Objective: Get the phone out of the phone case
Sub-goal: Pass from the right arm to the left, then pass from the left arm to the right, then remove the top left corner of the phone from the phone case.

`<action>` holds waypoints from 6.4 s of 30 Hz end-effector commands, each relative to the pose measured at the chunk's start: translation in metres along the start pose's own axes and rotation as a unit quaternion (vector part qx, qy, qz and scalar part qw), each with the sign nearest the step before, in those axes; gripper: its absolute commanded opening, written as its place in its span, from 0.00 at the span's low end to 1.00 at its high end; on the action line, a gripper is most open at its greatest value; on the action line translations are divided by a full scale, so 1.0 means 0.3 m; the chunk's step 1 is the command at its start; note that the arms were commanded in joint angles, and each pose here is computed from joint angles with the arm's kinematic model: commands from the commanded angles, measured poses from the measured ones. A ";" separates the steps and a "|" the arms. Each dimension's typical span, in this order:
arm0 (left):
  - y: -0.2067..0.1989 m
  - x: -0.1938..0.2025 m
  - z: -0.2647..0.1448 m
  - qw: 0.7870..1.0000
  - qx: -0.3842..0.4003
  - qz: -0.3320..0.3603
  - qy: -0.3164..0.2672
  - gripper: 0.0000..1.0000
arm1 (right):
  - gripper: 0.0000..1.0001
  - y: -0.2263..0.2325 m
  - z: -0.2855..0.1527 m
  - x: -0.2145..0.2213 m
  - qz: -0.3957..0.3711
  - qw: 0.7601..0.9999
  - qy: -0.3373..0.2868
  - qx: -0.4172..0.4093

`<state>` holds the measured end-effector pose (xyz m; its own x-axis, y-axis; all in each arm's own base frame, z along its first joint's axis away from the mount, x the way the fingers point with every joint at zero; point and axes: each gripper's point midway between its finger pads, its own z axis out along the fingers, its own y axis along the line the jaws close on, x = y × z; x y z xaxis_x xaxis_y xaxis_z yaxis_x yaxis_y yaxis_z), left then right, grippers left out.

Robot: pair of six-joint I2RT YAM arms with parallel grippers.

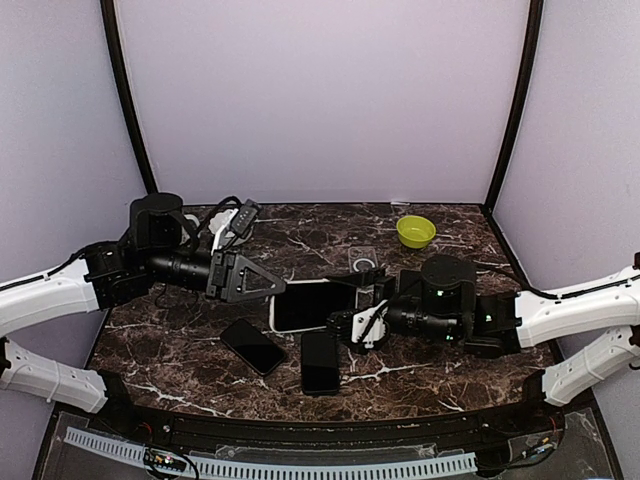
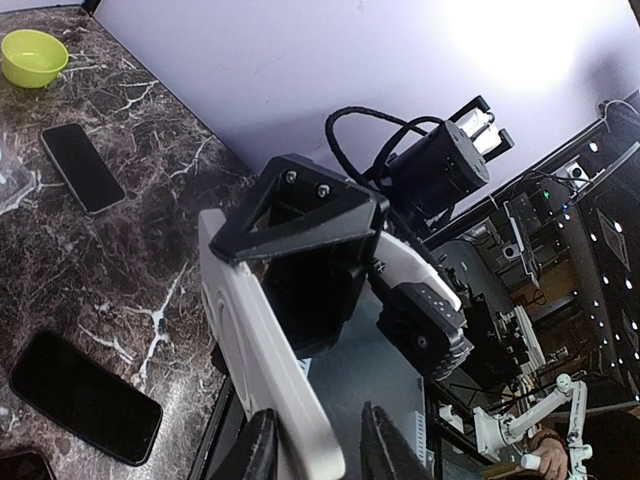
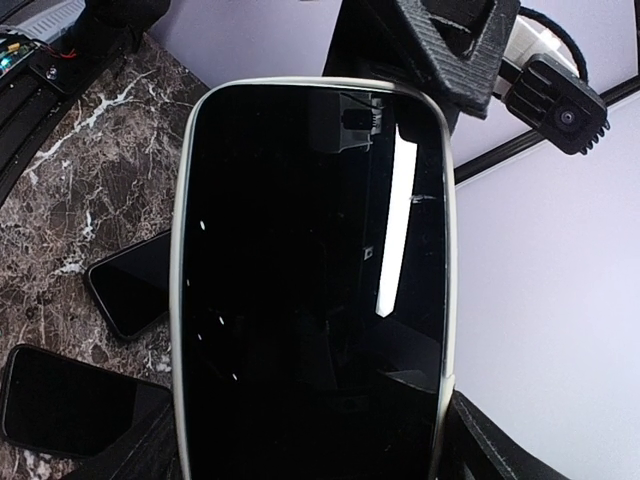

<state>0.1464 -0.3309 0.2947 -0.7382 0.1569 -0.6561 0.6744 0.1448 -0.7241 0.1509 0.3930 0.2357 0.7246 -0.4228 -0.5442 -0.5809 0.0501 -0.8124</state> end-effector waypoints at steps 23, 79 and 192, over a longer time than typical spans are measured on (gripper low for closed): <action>-0.066 0.028 -0.027 0.998 0.055 -0.005 0.000 0.32 | 0.00 -0.152 -0.010 -0.099 -0.087 0.990 -0.045 0.103; 0.057 -0.014 -0.047 0.977 -0.091 0.194 0.016 0.00 | 0.99 -0.056 -0.165 -0.001 0.291 0.954 -0.026 -0.072; -0.088 0.230 0.006 0.830 0.080 0.541 0.105 0.22 | 0.00 -0.032 -0.151 -0.194 0.038 0.988 -0.086 -0.121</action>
<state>0.0818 -0.3237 0.2538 0.2968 0.3201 -0.8997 0.9333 -0.2966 0.2024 0.0987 0.3635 0.2425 0.6350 -0.3615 -0.6827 -0.7703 -0.2303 -0.5946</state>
